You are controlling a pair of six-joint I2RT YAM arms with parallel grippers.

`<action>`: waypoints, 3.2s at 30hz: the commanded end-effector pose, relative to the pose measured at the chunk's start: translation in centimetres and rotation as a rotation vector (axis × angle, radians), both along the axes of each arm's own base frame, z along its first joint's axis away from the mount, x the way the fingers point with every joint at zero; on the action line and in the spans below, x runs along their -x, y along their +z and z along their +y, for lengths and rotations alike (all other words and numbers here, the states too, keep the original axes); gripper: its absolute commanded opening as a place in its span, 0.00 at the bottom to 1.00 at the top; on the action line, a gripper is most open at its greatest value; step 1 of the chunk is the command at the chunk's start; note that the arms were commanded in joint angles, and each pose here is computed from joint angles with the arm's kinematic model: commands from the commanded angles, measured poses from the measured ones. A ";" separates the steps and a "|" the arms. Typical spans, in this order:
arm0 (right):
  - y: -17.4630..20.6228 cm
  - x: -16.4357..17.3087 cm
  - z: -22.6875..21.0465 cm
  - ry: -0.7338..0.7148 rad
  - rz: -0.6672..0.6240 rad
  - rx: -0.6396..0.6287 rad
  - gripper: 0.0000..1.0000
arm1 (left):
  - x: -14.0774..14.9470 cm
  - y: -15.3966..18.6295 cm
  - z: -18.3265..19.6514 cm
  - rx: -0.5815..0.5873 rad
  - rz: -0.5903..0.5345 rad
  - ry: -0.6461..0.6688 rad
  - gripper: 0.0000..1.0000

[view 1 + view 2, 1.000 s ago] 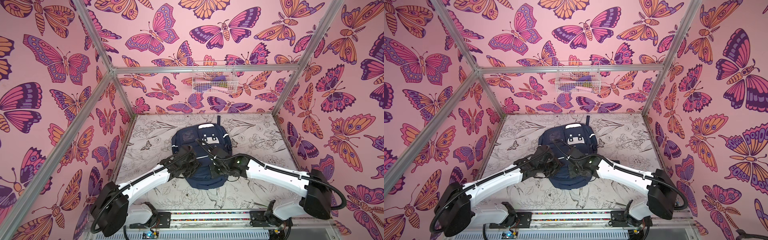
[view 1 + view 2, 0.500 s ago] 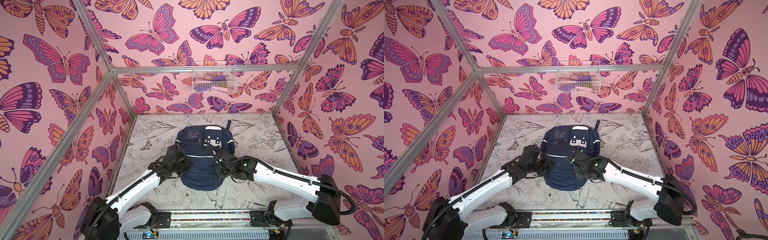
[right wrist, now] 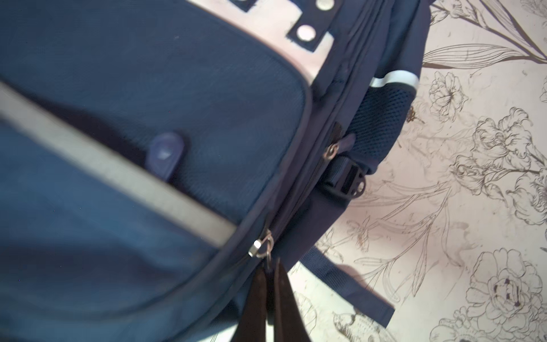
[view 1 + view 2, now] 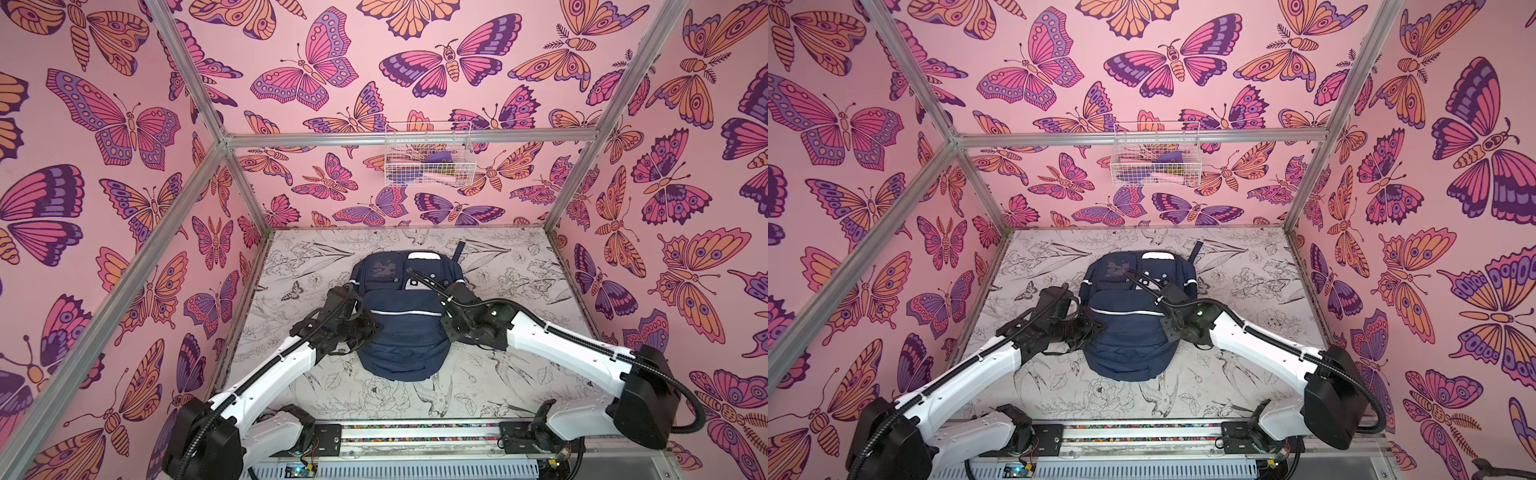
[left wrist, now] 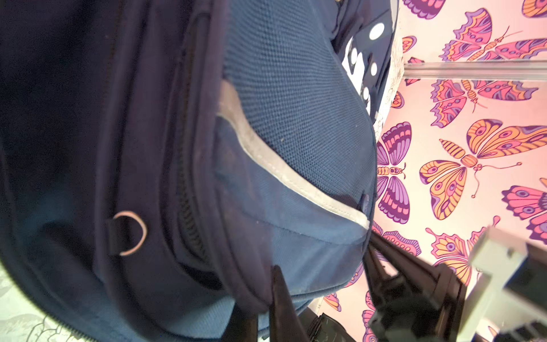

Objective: Pack books, pencil case, and school supplies into a backpack
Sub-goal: Zip the student bag at the center of the table, then reset both arms

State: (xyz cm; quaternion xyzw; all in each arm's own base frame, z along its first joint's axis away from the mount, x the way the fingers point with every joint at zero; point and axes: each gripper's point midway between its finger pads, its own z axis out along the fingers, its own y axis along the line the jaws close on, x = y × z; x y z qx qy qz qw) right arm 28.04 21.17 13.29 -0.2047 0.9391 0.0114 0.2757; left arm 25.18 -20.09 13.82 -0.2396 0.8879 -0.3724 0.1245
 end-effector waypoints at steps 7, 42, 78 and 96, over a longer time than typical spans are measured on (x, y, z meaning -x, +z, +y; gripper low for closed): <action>-1.1 -7.5 -2.9 -0.088 0.005 0.047 0.00 | 1.0 -1.9 2.1 -0.094 0.042 -0.031 0.00; 8.5 0.9 -19.5 -0.636 -0.650 0.048 0.99 | -6.2 8.0 16.5 -0.992 -0.709 0.264 1.00; -3.9 -11.3 -22.8 -0.465 -0.622 -0.242 0.99 | -10.3 -3.1 30.9 -1.214 -0.605 0.714 1.00; -3.9 -11.3 -22.8 -0.465 -0.622 -0.244 0.99 | -14.3 -5.0 21.4 -1.010 -0.838 0.081 0.99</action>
